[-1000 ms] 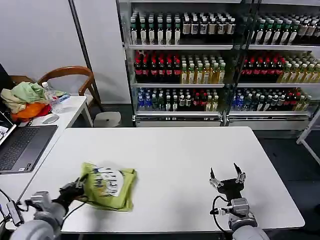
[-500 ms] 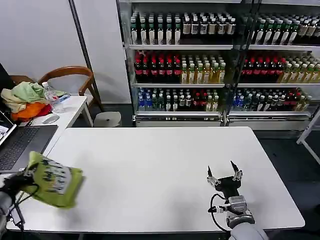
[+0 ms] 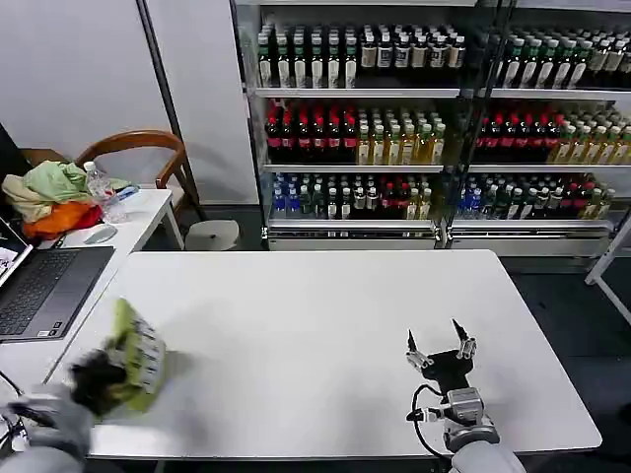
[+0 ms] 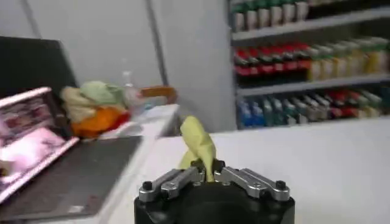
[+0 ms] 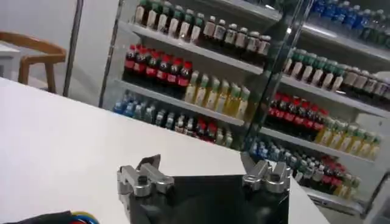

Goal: Fold and organize the clothes.

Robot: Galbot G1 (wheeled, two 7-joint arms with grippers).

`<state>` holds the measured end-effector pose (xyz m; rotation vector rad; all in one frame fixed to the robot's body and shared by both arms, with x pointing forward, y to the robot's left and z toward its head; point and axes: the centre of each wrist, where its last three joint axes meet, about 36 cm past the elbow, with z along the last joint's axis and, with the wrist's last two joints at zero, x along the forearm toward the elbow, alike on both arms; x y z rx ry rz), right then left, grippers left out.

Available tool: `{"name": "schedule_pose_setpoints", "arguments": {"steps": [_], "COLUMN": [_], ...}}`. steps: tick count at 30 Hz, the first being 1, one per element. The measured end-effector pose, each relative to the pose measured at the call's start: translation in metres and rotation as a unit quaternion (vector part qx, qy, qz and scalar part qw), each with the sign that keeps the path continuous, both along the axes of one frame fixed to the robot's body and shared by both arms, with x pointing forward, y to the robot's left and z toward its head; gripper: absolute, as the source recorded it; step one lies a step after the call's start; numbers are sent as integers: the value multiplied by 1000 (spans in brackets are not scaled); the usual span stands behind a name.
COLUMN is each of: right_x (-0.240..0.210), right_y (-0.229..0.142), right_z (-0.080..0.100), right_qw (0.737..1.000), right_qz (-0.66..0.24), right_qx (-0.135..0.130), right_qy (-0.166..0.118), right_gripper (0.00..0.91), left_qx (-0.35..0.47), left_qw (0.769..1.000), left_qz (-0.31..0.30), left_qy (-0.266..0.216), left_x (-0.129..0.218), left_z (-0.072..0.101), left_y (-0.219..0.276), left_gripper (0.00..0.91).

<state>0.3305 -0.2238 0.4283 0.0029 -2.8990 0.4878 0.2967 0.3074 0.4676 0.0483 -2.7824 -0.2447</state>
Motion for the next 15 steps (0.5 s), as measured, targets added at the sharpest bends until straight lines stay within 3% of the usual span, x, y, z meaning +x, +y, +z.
{"name": "schedule_pose_setpoints", "arguments": {"steps": [3, 6, 15], "right_x": [-1, 0, 0], "right_y": [-1, -2, -5], "right_z": [0, 1, 3], "right_qw": [1000, 1000, 1000], "right_qz": [-3, -5, -11], "right_qx": [-1, -3, -5], "right_qy": [0, -2, -4], "right_gripper": [907, 907, 907], "left_qx": [2, -2, -26], "left_qw": [999, 998, 993], "left_qz": [-38, -66, -117], "left_qy": [3, -1, -15], "left_x": [-4, -6, 0], "left_z": [-22, -33, -36], "left_y": [-43, -78, -148], "left_gripper": [40, 40, 50]}}
